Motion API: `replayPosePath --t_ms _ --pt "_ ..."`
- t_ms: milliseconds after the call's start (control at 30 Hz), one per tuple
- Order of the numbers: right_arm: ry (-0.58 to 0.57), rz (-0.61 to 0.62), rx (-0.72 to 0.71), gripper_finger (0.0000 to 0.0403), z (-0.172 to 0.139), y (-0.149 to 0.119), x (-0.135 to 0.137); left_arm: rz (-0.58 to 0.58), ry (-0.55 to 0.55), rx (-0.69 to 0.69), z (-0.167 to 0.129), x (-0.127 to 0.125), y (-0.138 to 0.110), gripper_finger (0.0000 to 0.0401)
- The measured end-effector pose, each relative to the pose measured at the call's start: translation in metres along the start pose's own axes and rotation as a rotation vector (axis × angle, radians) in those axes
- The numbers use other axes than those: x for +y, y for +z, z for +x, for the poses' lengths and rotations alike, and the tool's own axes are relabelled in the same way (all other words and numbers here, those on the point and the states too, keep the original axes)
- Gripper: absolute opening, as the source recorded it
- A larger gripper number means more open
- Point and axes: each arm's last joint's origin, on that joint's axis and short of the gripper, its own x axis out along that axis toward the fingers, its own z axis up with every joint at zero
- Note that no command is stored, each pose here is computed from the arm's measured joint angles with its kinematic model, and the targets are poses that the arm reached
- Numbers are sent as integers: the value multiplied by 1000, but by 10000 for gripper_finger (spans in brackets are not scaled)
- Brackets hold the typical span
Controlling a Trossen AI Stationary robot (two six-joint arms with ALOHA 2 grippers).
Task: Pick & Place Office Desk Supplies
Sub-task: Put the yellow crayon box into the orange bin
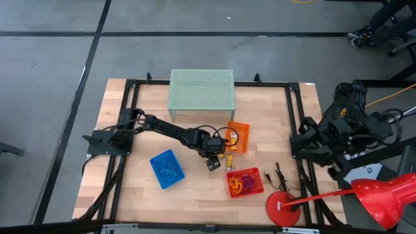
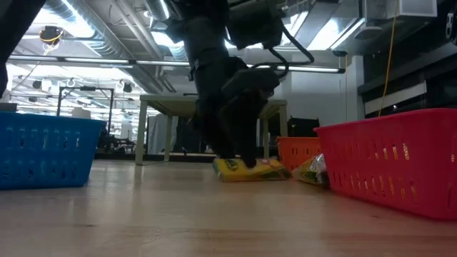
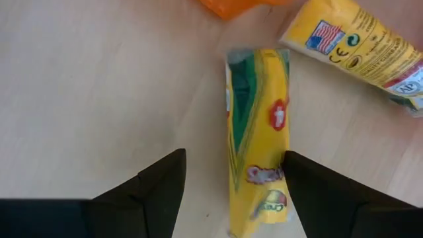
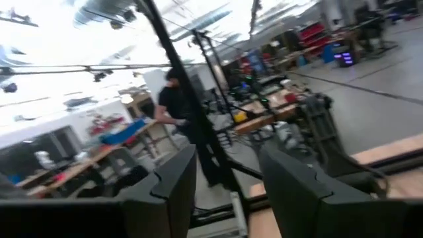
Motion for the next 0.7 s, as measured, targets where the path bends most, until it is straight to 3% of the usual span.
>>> replayPosePath --t_ms 367,467,700 --pt "-193 -47 -8 168 9 -15 4 -3 -25 76 9 -7 -10 242" --pt "-212 -83 6 168 11 -20 5 -35 -26 72 10 -7 -10 203" --pt "-235 -146 29 168 16 -30 8 -135 -90 48 -3 -5 -2 71"
